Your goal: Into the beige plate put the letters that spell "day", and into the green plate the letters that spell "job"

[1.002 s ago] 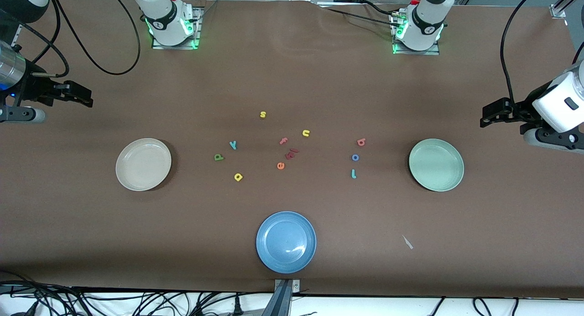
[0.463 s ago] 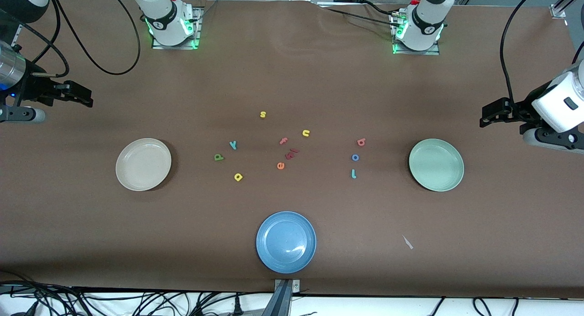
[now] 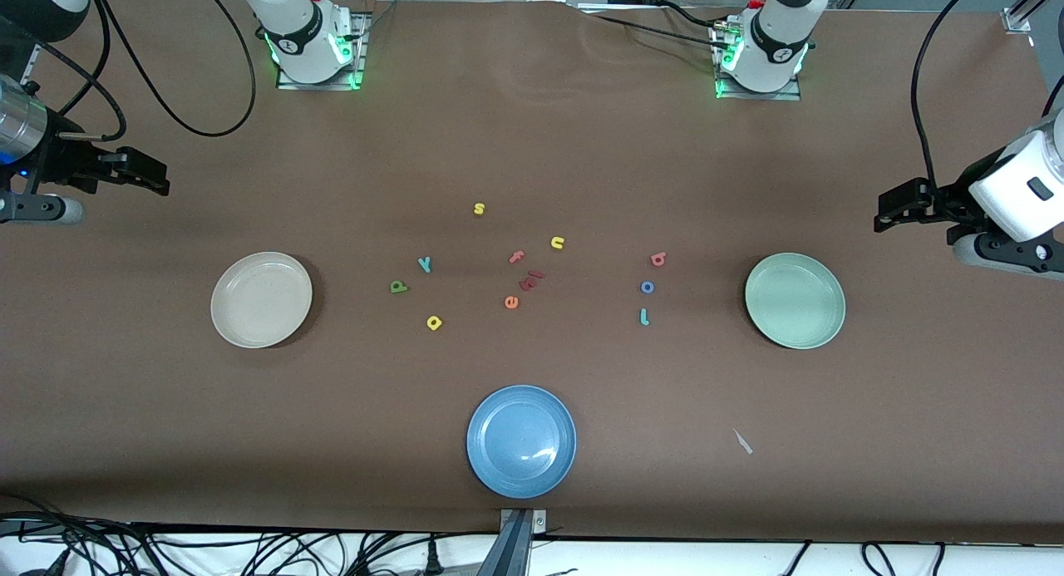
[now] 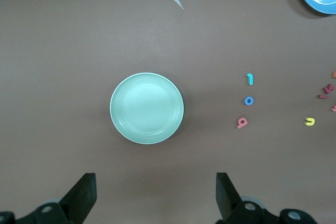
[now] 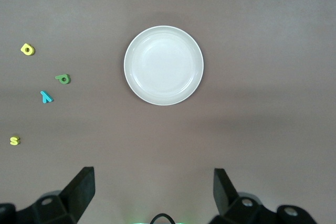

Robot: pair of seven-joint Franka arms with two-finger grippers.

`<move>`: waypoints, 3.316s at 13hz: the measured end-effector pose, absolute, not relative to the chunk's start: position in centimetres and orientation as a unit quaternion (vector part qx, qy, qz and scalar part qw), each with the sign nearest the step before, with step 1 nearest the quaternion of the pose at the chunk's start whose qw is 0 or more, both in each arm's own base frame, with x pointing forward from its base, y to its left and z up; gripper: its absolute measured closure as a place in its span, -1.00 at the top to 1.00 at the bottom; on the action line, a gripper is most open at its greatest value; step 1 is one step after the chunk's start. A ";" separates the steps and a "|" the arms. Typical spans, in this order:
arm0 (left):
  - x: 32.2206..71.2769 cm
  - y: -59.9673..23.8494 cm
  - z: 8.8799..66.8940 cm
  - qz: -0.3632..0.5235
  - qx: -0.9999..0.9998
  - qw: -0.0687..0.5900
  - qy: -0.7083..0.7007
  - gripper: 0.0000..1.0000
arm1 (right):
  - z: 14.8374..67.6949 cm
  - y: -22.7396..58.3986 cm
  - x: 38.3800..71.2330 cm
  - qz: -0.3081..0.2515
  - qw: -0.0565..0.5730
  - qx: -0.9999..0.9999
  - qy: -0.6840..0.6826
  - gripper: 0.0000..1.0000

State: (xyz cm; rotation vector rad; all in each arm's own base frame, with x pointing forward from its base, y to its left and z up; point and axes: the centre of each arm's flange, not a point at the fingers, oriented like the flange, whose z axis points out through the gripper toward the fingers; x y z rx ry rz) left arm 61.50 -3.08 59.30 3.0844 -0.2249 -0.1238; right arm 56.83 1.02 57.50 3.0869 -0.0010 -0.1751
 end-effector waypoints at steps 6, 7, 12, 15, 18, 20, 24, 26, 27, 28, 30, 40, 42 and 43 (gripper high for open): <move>61.7 -2.0 58.9 -0.044 0.997 -0.014 -0.069 1.00 | 57.5 1.0 56.8 -0.057 0.025 0.998 0.000 1.00; 61.8 -2.0 58.6 -0.046 0.996 -0.014 -0.069 1.00 | 57.5 1.0 56.8 -0.057 0.025 0.998 0.000 1.00; 61.9 -2.0 58.3 -0.049 0.996 -0.014 -0.069 1.00 | 57.5 1.0 56.8 -0.057 0.025 0.998 0.000 1.00; 61.9 -2.3 58.3 -0.049 0.996 -0.014 -0.072 1.00 | 57.5 1.0 56.8 -0.057 0.025 0.998 0.000 1.00; 61.9 -2.3 58.3 -0.049 0.996 -0.014 -0.072 1.00 | 57.5 1.0 56.8 -0.057 0.025 0.998 0.000 1.00; 61.9 -2.5 58.3 -0.049 0.996 -0.014 -0.074 1.00 | 57.5 1.0 56.8 -0.057 0.025 0.998 0.000 1.00; 61.9 -2.7 58.3 -0.048 0.996 -0.013 -0.075 1.00 | 57.5 1.0 56.8 -0.057 0.025 0.998 0.000 1.00; 61.9 -2.7 58.3 -0.048 0.996 -0.013 -0.075 1.00 | 57.5 1.0 56.8 -0.057 0.025 0.998 0.000 1.00; 61.9 -2.7 58.3 -0.048 0.996 -0.013 -0.075 1.00 | 57.5 1.0 56.8 -0.057 0.025 0.998 0.000 1.00; 61.9 -2.7 58.3 -0.048 0.996 -0.013 -0.075 1.00 | 57.5 1.0 56.8 -0.057 0.025 0.998 0.000 1.00; 61.9 -2.7 58.3 -0.048 0.996 -0.013 -0.075 1.00 | 57.5 1.0 56.8 -0.057 0.025 0.998 0.000 1.00; 61.9 -2.7 58.3 -0.048 0.996 -0.013 -0.075 1.00 | 57.5 1.0 56.8 -0.057 0.025 0.998 0.000 1.00; 61.9 -2.7 58.3 -0.048 0.996 -0.013 -0.075 1.00 | 57.5 1.0 56.8 -0.057 0.025 0.998 0.000 1.00; 61.9 -2.7 58.3 -0.048 0.996 -0.013 -0.075 1.00 | 57.5 1.0 56.8 -0.057 0.025 0.998 0.000 1.00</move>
